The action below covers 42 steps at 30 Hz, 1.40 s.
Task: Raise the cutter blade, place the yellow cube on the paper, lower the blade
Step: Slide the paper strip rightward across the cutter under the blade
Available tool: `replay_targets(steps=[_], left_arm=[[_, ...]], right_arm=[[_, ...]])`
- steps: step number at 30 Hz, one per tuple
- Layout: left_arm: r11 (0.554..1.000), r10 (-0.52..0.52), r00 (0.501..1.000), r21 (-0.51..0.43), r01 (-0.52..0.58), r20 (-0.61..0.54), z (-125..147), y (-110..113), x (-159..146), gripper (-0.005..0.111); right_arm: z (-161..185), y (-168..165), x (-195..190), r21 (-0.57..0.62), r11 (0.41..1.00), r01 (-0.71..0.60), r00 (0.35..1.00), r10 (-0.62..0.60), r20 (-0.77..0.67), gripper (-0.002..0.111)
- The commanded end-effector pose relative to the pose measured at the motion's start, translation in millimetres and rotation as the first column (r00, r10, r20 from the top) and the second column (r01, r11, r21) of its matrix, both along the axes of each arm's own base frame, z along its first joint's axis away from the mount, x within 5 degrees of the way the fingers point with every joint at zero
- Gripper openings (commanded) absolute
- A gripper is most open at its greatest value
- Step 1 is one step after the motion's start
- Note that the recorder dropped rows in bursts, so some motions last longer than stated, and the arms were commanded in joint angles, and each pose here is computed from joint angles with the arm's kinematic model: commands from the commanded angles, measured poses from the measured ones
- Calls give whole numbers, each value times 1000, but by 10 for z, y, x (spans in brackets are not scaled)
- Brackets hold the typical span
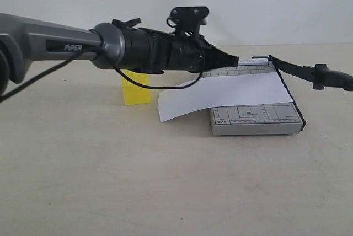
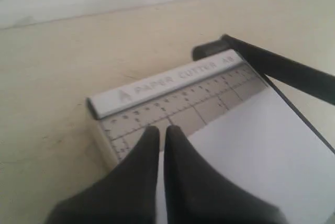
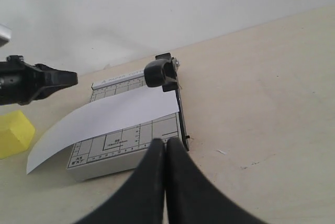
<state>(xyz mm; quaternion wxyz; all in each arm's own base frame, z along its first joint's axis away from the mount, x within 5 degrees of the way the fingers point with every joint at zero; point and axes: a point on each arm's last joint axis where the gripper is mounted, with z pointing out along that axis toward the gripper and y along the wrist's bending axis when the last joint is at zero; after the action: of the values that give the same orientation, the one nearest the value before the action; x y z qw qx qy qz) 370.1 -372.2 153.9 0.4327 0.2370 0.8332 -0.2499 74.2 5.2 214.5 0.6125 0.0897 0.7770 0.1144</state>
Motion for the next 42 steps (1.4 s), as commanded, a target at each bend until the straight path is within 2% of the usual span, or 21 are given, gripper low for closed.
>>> replay_targets(steps=[1, 3, 5, 8, 9, 11, 12, 14, 15, 16, 19, 22, 25, 30, 34, 42], left_arm=[[997, 75, 996, -2, -76, -51, 59, 124, -120, 4], [997, 82, 993, 5, -82, -84, 21, 160, -211, 4], [998, 56, 992, -26, -60, -109, 90, 178, -280, 4], [986, -99, 982, -148, 76, -159, 278, 131, -431, 4], [964, -196, 966, -212, 159, -166, 369, 102, -489, 4], [910, -367, 919, -258, 323, -145, 446, 85, -581, 4], [876, -450, 885, -252, 411, -123, 454, 101, -614, 4], [824, -551, 825, -238, 515, -125, 443, 141, -668, 4], [824, -558, 815, -221, 522, -158, 416, 176, -664, 4], [842, -535, 821, -203, 500, -201, 374, 216, -636, 4], [933, -358, 847, -110, 343, -392, 230, 379, -529, 4], [971, -211, 859, 3, 239, -466, 181, 532, -408, 4], [971, -188, 896, 61, 231, -403, 304, 520, -301, 4], [973, -204, 925, 42, 229, -320, 412, 345, -64, 4], [973, -197, 914, 46, 228, -353, 252, 228, 69, 4], [955, -227, 863, 71, 289, -451, -143, 106, 124, 4]], right_arm=[[-1, 2, 0, 4, 1000, -1, 1000, 1, 10, 0], [-1, 2, 0, 4, 1000, -1, 1000, 1, 10, 0], [-1, 2, 0, 4, 1000, -1, 1000, 1, 10, 0], [-1, 2, 0, 4, 1000, -1, 1000, 1, 10, 0], [-1, 2, 0, 4, 1000, -1, 1000, 1, 10, 0], [-1, 2, 0, 4, 1000, -1, 1000, 1, 10, 0], [-1, 2, 0, 4, 1000, -1, 1000, 1, 10, 0], [-1, 2, 0, 4, 1000, -1, 1000, 1, 10, 0], [-1, 2, 0, 4, 1000, -1, 1000, 1, 10, 0], [-1, 2, 0, 4, 1000, -1, 1000, 1, 10, 0], [-1, 2, 0, 4, 1000, -1, 1000, 1, 10, 0], [-1, 2, 0, 4, 1000, -1, 1000, 1, 10, 0], [-1, 2, 0, 4, 1000, -1, 1000, 1, 10, 0], [-1, 2, 0, 4, 1000, -1, 1000, 1, 10, 0], [-1, 2, 0, 4, 1000, -1, 1000, 1, 10, 0], [-1, 2, 0, 4, 1000, -1, 1000, 1, 10, 0]])
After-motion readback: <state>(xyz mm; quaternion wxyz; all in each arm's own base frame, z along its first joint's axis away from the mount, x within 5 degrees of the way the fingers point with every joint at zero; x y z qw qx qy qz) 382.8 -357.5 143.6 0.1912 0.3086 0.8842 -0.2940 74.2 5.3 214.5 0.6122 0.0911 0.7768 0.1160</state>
